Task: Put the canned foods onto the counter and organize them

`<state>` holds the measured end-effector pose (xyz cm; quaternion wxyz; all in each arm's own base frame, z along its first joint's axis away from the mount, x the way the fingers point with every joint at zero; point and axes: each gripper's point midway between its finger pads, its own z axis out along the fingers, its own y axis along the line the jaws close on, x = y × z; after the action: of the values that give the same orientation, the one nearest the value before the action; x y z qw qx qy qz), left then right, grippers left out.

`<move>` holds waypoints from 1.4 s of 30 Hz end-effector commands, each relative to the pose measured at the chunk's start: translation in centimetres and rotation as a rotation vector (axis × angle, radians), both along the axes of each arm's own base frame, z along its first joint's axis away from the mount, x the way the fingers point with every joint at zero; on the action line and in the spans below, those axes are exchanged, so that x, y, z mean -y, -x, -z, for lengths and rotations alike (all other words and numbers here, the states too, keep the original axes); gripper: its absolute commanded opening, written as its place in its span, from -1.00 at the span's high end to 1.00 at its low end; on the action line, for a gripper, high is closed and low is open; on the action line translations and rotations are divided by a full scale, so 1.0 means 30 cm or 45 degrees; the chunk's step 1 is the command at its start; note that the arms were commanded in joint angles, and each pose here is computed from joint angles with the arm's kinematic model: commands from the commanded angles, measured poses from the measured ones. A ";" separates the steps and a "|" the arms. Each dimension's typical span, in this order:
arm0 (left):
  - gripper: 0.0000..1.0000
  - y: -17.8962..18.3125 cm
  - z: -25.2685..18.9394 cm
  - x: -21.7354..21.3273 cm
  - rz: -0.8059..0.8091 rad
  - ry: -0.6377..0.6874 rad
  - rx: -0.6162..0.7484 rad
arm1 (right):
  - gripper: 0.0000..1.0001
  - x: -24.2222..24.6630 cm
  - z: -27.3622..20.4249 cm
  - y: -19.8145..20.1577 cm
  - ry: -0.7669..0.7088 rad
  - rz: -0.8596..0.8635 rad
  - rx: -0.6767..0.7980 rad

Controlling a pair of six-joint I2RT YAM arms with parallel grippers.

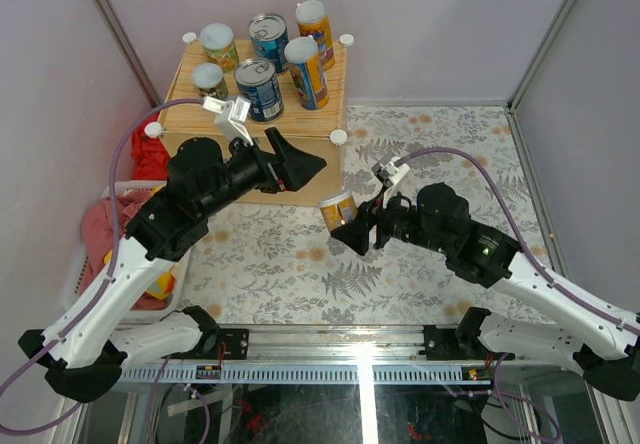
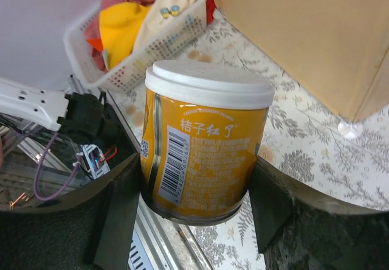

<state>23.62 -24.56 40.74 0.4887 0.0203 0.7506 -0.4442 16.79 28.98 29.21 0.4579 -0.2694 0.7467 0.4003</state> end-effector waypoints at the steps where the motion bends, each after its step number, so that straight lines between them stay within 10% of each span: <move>1: -0.94 0.077 -0.046 0.072 0.203 0.137 -0.023 | 0.72 -0.027 -0.235 0.014 -0.180 -0.075 0.186; 42: -0.85 0.129 0.034 0.131 0.371 0.305 -0.018 | 0.76 -0.086 -0.399 -0.021 -0.304 -0.091 0.307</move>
<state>20.34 -28.38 38.04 0.3939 0.0451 0.7125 -0.5789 17.92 31.08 33.92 0.4973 -0.2958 0.7012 0.4165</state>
